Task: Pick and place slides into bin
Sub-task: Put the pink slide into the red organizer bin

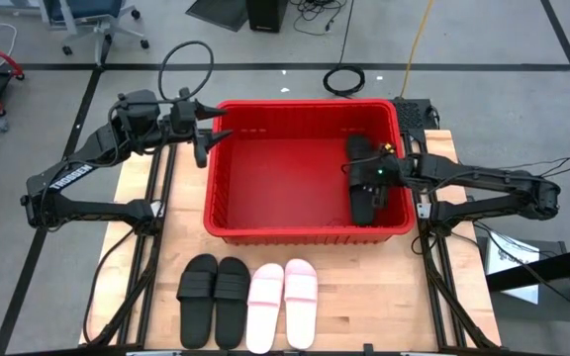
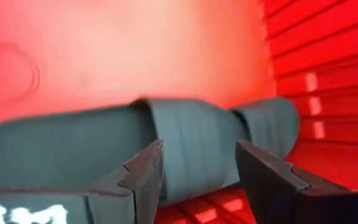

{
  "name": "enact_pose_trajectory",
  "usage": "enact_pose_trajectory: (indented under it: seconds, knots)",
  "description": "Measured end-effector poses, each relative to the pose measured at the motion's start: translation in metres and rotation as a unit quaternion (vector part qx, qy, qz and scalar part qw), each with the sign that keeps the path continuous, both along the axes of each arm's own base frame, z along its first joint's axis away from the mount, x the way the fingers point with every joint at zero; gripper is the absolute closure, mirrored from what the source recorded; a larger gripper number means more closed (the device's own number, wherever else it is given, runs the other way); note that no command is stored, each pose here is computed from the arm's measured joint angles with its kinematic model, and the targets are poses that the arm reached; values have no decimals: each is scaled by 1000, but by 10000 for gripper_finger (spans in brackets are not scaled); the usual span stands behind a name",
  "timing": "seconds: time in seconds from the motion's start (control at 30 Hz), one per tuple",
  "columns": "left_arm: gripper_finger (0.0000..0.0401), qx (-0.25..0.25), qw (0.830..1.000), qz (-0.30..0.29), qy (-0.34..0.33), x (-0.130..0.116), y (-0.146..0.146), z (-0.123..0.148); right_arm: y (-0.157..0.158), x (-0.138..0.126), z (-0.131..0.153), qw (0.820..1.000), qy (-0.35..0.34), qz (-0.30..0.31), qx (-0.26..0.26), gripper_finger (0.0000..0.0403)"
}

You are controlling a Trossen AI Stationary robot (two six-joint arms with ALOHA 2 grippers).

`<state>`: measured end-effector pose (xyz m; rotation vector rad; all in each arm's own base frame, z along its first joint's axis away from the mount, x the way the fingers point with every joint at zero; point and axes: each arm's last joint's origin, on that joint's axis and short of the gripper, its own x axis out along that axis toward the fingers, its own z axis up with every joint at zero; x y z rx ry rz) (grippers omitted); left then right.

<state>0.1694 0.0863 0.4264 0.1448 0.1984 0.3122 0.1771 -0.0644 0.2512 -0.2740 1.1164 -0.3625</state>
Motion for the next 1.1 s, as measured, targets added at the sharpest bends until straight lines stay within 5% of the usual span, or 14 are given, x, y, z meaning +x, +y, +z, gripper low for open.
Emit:
enact_pose_trajectory:
  seconds: [0.4, 0.8, 1.1]
  knots:
    - [153, -16, 995, -101, -3, 3, -12, 0, 18, 27, 41, 987, -146, 60, -37, 219]
    - [153, -10, 974, -227, -12, 12, -53, 2, 66, 48, 67, 937, -293, 182, -58, 228]
    - [153, 0, 958, -286, -18, 16, -101, 5, 99, 48, 72, 914, -336, 226, -16, 232]
